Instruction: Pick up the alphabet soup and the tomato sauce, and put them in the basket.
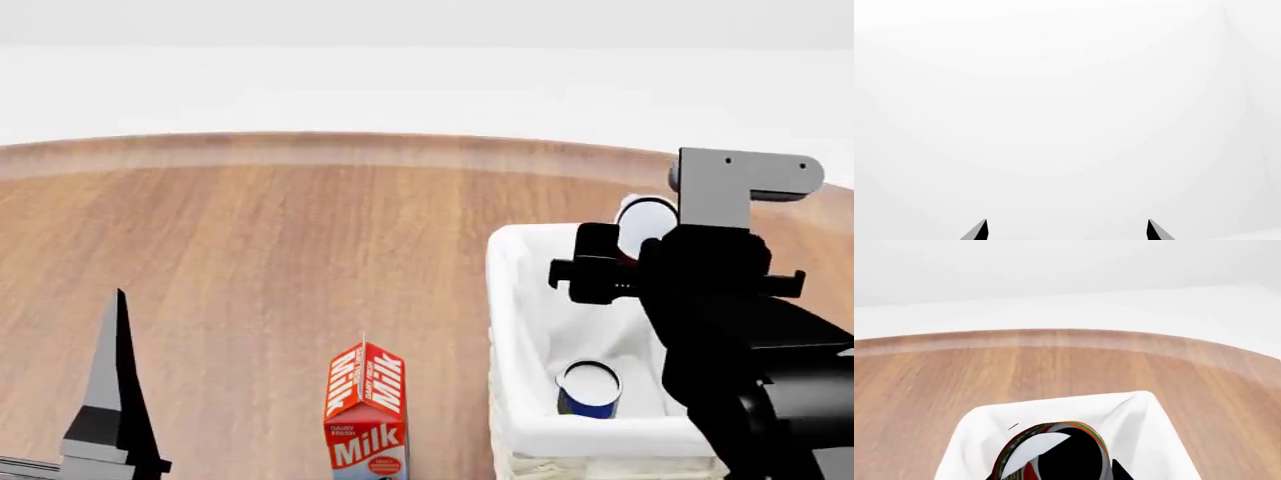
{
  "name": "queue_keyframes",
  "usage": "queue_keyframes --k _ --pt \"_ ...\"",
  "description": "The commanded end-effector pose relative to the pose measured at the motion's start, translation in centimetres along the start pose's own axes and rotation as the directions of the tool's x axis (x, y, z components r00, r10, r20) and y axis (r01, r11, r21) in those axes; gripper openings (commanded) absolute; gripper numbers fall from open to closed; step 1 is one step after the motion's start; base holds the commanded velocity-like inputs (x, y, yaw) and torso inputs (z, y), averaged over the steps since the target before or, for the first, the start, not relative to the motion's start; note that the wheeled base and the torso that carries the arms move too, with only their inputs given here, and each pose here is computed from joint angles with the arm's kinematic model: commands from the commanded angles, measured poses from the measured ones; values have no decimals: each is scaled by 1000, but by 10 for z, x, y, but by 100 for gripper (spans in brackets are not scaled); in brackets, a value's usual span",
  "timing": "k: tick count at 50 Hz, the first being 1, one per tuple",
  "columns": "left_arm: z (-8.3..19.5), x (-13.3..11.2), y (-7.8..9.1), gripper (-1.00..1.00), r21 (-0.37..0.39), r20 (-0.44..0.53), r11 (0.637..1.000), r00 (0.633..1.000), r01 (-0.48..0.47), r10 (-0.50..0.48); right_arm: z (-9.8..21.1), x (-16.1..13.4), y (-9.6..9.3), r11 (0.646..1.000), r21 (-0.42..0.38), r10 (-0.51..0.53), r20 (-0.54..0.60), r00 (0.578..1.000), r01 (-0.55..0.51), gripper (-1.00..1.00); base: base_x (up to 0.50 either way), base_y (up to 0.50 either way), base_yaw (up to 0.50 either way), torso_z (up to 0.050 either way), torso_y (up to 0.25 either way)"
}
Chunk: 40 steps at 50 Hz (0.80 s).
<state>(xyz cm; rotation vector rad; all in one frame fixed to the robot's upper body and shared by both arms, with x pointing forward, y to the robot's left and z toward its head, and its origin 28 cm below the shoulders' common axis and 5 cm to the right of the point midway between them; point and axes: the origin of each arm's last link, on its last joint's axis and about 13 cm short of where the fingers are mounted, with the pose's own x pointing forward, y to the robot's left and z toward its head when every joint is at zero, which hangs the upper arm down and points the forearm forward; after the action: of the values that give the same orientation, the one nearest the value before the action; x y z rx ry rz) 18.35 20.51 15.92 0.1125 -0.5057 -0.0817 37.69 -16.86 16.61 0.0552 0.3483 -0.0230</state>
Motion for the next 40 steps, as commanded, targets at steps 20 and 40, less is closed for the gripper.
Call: queue_keyframes --k 20,40 --pt "-1 0 1 100 -1 3 1000 1000 -5 5 -18 17 7 999 -43 -18 -176 984 10 -100 0 0 0 0 0" --pt "0 -1 2 100 3 -1 1000 1000 -5 5 -26 19 3 998 -57 -51 -208 977 40 -100 0 0 0 1 0"
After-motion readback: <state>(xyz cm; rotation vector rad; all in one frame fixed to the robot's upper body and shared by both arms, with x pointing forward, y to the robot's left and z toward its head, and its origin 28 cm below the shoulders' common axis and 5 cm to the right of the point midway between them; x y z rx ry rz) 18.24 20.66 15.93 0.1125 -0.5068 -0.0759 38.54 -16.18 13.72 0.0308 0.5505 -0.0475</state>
